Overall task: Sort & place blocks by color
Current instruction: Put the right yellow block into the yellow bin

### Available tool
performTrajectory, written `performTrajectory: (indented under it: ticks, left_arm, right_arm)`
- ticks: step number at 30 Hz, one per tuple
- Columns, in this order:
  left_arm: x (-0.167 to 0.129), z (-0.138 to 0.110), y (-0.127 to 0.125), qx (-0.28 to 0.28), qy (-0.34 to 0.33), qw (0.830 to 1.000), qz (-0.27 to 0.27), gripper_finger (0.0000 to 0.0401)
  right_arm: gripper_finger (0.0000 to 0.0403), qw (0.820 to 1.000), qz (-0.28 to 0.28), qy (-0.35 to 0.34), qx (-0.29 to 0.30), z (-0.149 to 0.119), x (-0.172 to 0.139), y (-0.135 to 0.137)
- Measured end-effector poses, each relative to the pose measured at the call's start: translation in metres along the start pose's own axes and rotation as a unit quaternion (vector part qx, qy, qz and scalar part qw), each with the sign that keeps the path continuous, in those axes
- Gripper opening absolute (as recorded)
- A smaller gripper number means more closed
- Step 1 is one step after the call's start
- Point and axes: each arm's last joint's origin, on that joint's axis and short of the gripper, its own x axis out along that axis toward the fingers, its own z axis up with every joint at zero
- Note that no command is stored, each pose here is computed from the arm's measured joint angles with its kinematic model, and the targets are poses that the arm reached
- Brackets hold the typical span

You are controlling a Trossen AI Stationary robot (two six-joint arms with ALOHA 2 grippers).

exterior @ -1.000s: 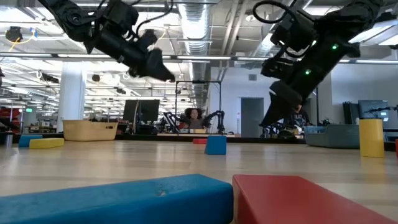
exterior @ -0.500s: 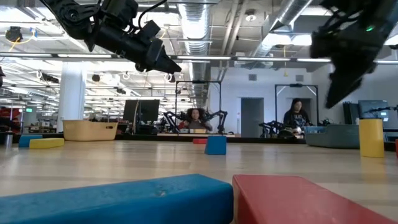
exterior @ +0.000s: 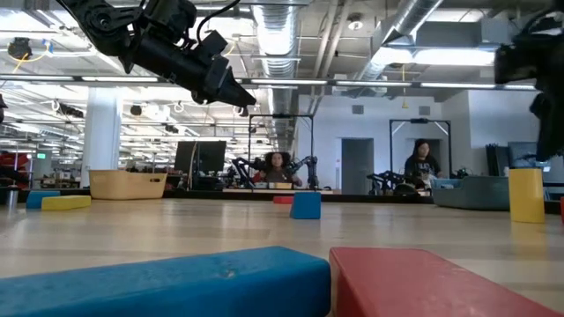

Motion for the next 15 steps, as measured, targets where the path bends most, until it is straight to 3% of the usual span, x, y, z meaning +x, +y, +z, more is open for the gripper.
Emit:
performTrajectory:
  ticks: [9,15]
  left_arm:
    - [0.0,0.001,0.0,0.014,-0.006,1.0,0.0,0.0272]
    - [0.0,0.002,-0.001,0.016,-0.012,1.0,-0.022,0.0272]
  right_arm:
    - [0.0241,0.998,-0.022,-0.048,-0.017,-0.017,0.001,0.011]
    - [0.0241,0.997,-0.018,-0.066,-0.02,-0.029,0.022,0.007]
